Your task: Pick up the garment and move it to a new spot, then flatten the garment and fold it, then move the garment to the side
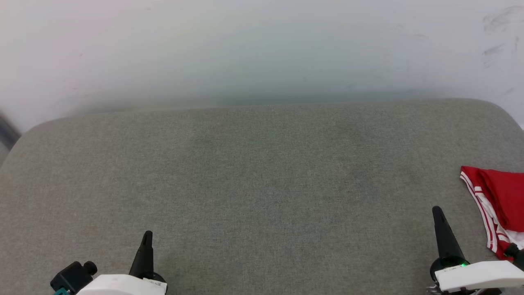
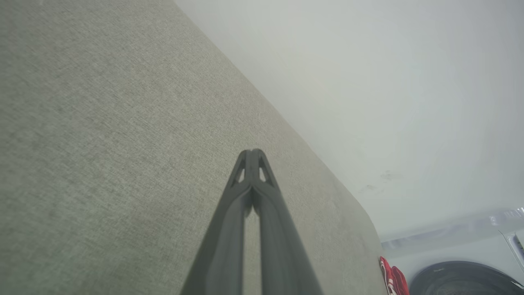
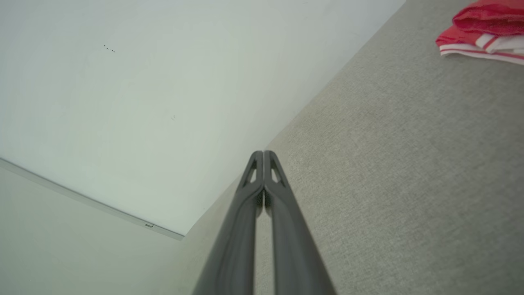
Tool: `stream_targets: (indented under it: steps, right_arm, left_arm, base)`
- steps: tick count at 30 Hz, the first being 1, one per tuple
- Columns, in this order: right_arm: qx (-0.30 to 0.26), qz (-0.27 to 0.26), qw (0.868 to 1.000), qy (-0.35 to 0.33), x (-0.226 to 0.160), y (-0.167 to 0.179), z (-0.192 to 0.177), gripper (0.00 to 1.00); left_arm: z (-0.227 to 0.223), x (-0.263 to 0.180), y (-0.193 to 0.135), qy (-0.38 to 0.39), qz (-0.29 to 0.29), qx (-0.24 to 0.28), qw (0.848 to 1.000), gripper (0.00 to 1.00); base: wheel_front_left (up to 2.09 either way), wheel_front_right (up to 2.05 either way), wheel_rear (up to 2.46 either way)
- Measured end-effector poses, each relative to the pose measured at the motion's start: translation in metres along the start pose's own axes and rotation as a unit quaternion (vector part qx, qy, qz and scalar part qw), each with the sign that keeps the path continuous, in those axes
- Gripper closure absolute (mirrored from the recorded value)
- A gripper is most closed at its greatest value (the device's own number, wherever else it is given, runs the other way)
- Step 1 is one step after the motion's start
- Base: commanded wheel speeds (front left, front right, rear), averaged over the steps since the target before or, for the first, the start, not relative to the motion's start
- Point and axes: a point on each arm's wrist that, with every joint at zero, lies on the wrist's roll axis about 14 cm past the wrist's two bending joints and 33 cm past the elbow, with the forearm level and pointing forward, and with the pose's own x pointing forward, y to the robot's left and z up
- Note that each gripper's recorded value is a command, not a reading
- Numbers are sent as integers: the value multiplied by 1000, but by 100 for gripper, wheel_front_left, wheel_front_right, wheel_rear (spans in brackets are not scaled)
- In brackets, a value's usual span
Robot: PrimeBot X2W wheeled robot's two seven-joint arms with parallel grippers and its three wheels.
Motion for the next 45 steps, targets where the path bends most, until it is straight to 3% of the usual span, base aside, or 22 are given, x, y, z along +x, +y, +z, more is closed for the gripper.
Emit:
stream_targets:
  steps: [18, 45]
  right_arm:
    - [100, -7, 995, 4, 8, -2, 2, 100]
    - [221, -5, 975, 9, 20, 0, 5, 100]
  left_arm:
    - [2, 10, -3, 11, -8, -106, 994, 100]
    - [11, 25, -14, 16, -34, -235, 971, 100]
  base:
    - [0, 0, 0]
    - [0, 0, 0]
